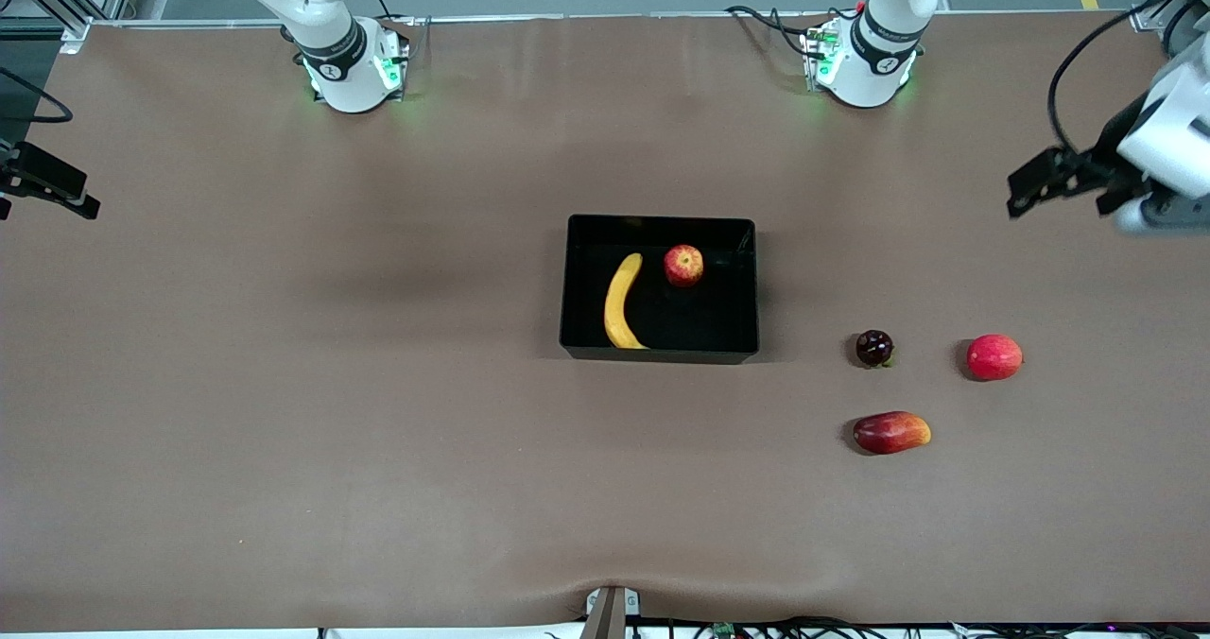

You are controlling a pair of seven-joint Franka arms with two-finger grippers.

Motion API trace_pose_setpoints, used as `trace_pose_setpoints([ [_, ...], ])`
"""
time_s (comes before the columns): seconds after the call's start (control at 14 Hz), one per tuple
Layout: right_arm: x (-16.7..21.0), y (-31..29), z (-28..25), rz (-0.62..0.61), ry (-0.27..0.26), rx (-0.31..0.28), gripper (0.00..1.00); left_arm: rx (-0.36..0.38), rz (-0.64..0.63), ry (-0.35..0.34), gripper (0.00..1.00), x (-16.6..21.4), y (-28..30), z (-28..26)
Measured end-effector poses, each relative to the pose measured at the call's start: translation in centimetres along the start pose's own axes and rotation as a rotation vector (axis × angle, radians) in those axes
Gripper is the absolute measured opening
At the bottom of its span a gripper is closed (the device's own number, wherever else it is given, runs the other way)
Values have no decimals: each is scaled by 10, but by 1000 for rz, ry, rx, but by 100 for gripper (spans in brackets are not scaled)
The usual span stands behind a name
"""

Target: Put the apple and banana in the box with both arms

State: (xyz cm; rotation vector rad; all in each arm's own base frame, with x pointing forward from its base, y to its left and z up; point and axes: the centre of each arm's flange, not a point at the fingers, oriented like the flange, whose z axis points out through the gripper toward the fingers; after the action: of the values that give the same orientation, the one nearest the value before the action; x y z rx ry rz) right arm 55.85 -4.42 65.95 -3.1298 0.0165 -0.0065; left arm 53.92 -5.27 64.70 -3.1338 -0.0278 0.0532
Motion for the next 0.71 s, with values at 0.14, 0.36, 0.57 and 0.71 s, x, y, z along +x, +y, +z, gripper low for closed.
trace_pose_setpoints([
  [0.14, 0, 0, 0, -1, 0, 0, 100, 3, 1, -2, 100, -23, 0, -11],
  [0.36, 0, -1, 0, -2, 0, 0, 100, 6, 8, 13, 100, -56, 1, -22],
  [0.57, 0, -1, 0, -2, 0, 0, 100, 4, 2, 25, 100, -75, -4, -29],
  [0.71, 0, -1, 0, -2, 0, 0, 100, 4, 3, 26, 100, -76, -4, -30],
])
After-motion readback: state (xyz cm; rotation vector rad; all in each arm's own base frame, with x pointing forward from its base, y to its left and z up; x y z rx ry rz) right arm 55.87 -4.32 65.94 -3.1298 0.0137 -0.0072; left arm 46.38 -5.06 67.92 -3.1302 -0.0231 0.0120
